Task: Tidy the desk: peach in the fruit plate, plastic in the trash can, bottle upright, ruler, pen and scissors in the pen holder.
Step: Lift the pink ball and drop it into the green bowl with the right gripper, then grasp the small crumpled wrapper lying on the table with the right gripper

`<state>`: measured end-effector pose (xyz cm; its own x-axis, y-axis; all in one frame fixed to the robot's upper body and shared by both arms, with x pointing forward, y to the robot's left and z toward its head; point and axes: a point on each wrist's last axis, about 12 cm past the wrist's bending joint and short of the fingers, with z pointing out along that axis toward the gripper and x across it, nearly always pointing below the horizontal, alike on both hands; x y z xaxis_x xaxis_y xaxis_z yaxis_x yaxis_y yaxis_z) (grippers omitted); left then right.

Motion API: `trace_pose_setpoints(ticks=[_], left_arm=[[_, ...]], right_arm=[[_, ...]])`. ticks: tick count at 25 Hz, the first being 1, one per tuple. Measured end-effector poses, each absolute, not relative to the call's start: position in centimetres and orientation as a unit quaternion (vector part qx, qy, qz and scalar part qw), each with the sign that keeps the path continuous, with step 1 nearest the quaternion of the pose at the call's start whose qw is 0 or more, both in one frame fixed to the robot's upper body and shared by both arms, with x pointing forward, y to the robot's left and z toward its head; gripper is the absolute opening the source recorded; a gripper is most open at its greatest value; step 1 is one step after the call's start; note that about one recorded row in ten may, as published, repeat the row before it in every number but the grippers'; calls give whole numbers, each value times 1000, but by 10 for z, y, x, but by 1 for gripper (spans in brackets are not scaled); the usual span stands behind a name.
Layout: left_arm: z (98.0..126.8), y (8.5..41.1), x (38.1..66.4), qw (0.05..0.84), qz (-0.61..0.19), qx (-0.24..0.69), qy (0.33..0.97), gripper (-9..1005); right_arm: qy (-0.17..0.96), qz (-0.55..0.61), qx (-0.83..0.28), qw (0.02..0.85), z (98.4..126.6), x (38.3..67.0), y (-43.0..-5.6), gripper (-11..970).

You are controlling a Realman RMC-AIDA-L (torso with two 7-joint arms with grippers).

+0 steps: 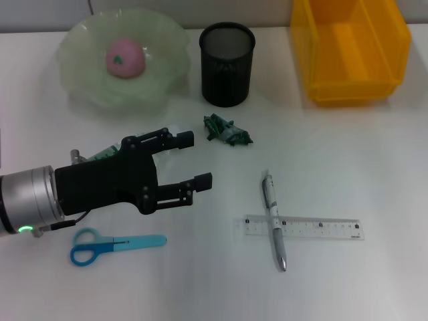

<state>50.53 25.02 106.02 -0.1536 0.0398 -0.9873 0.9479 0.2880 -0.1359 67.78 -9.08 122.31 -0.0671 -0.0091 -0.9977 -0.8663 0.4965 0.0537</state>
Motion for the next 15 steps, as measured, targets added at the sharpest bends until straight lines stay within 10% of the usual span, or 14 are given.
trace_pose_setpoints(ticks=[15], left_arm=[[1062, 250, 508, 510, -442, 406, 617, 764]], right_arm=[[777, 316, -446, 313, 1224, 628, -195, 762]])
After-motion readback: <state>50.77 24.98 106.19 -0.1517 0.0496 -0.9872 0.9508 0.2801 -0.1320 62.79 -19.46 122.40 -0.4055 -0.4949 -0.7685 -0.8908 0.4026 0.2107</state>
